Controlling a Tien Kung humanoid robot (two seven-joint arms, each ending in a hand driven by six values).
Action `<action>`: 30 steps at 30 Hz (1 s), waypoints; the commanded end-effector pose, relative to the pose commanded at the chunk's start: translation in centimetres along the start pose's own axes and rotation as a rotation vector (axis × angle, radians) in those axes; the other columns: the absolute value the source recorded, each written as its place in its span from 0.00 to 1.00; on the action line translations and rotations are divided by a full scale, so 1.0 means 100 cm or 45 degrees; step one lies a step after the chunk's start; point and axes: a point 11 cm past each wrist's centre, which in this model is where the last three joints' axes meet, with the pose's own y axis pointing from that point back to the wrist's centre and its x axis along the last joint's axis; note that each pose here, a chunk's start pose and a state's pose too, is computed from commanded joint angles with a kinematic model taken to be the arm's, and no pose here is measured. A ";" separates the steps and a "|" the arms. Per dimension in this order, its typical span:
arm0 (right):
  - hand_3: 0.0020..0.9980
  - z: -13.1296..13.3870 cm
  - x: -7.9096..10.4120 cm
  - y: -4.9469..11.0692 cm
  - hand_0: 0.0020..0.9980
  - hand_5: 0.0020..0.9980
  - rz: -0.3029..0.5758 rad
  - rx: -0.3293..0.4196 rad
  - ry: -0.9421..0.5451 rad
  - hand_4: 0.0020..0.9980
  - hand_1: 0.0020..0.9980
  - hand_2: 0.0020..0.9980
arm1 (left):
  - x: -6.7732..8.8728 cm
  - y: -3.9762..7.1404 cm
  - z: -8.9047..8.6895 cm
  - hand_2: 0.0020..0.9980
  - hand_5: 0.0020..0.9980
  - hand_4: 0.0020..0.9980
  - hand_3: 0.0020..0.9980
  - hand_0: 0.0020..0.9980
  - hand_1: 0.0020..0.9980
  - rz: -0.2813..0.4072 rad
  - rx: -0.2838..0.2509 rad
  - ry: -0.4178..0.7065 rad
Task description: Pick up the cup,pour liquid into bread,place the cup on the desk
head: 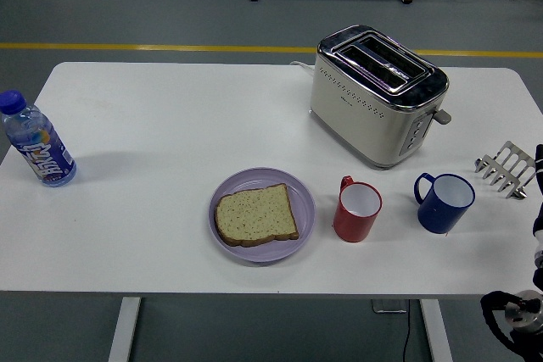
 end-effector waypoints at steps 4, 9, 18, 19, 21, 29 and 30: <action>0.72 0.003 0.001 0.000 0.72 0.16 0.009 -0.031 -0.027 0.83 0.65 0.73 | 0.000 0.000 0.000 0.69 1.00 0.25 0.54 0.68 0.68 0.000 -0.001 0.002; 0.70 0.015 0.002 0.001 0.70 0.17 0.009 -0.138 -0.057 0.81 0.63 0.70 | 0.000 0.000 0.002 0.69 1.00 0.25 0.54 0.68 0.68 0.001 -0.005 0.008; 0.67 0.025 0.003 -0.001 0.68 0.16 -0.006 -0.233 -0.044 0.79 0.61 0.67 | 0.000 0.000 0.005 0.69 1.00 0.25 0.54 0.68 0.68 0.000 -0.014 0.017; 0.67 0.026 0.004 -0.001 0.68 0.16 -0.005 -0.240 -0.042 0.79 0.61 0.67 | 0.000 0.000 0.006 0.69 1.00 0.25 0.54 0.68 0.68 0.000 -0.015 0.018; 0.67 0.027 0.006 -0.002 0.68 0.16 -0.001 -0.249 -0.038 0.79 0.61 0.67 | 0.000 0.000 0.006 0.69 1.00 0.25 0.54 0.68 0.68 0.000 -0.016 0.019; 0.66 0.032 0.011 -0.008 0.69 0.15 -0.040 -0.285 -0.050 0.78 0.60 0.66 | 0.000 0.001 0.008 0.69 1.00 0.25 0.54 0.68 0.68 0.000 -0.019 0.017; 0.66 0.033 0.012 -0.009 0.69 0.15 -0.047 -0.287 -0.053 0.78 0.60 0.66 | 0.000 0.001 0.008 0.69 1.00 0.25 0.54 0.68 0.68 0.000 -0.020 0.016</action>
